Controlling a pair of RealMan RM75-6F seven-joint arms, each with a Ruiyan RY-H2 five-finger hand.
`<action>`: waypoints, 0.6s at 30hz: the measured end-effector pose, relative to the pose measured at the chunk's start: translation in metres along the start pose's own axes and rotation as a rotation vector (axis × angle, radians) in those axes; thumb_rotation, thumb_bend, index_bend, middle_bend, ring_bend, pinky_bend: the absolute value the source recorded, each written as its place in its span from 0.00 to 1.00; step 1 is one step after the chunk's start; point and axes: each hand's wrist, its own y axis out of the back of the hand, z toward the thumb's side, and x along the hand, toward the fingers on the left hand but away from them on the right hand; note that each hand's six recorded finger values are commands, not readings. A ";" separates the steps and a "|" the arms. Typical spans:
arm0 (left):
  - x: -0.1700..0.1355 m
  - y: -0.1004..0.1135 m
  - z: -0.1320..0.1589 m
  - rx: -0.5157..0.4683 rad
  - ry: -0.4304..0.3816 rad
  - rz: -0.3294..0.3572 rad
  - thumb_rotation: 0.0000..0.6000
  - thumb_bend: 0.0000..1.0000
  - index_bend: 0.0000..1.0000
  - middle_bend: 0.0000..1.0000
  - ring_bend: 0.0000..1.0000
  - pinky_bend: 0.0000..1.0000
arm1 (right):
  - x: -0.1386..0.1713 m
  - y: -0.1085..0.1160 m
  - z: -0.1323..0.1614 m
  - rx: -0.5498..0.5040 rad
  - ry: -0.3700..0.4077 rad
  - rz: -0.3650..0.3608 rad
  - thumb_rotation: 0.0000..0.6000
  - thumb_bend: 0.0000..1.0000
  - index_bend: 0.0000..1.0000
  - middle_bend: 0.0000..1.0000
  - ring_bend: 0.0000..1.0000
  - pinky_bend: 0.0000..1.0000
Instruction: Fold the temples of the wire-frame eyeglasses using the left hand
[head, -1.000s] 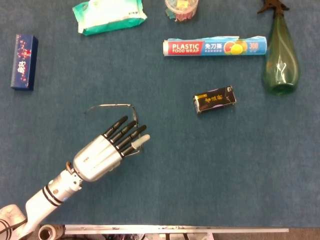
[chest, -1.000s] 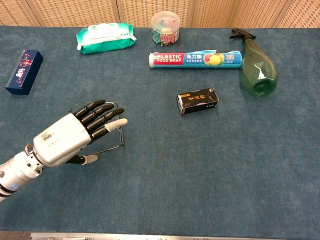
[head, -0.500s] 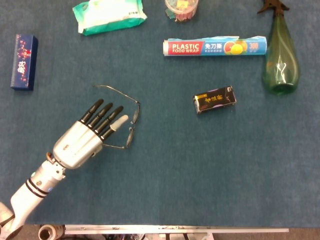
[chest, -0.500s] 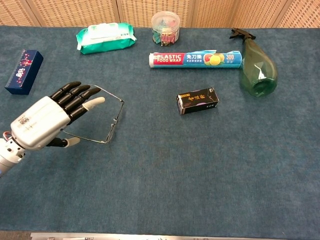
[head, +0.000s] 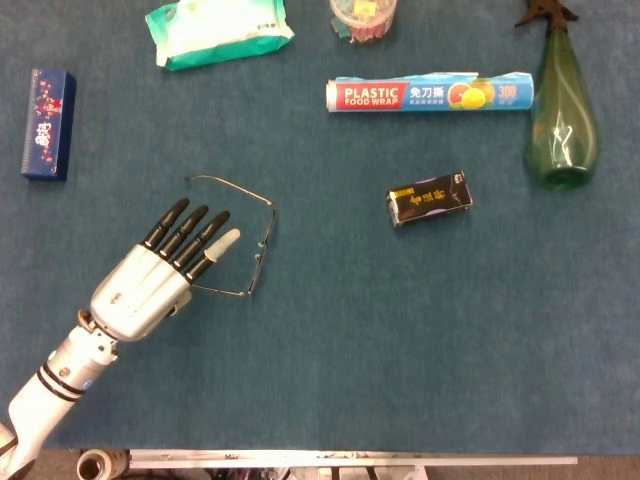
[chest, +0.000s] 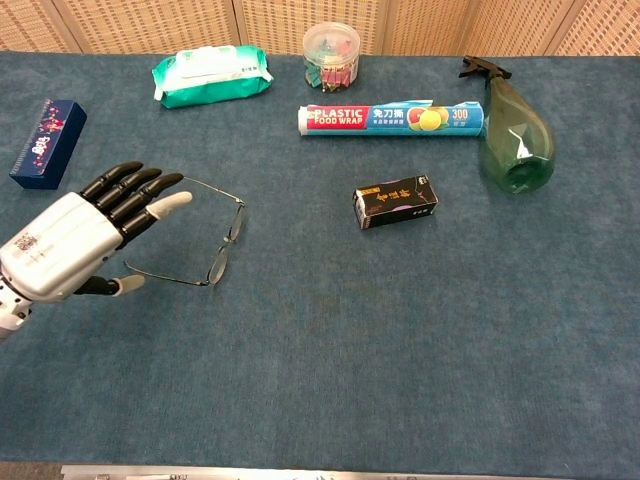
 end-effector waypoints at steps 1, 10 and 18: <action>0.000 0.001 0.000 -0.001 0.002 0.002 1.00 0.10 0.00 0.00 0.00 0.05 | 0.000 0.000 0.000 0.000 0.001 0.000 1.00 0.19 0.33 0.29 0.23 0.38; 0.009 0.013 0.007 -0.013 -0.010 0.041 1.00 0.10 0.00 0.00 0.00 0.05 | 0.001 0.002 0.000 -0.004 0.003 -0.004 1.00 0.19 0.33 0.29 0.23 0.38; 0.021 0.016 0.018 -0.007 -0.033 0.046 1.00 0.10 0.00 0.00 0.00 0.05 | 0.001 0.003 -0.001 -0.007 0.001 -0.009 1.00 0.19 0.33 0.29 0.23 0.38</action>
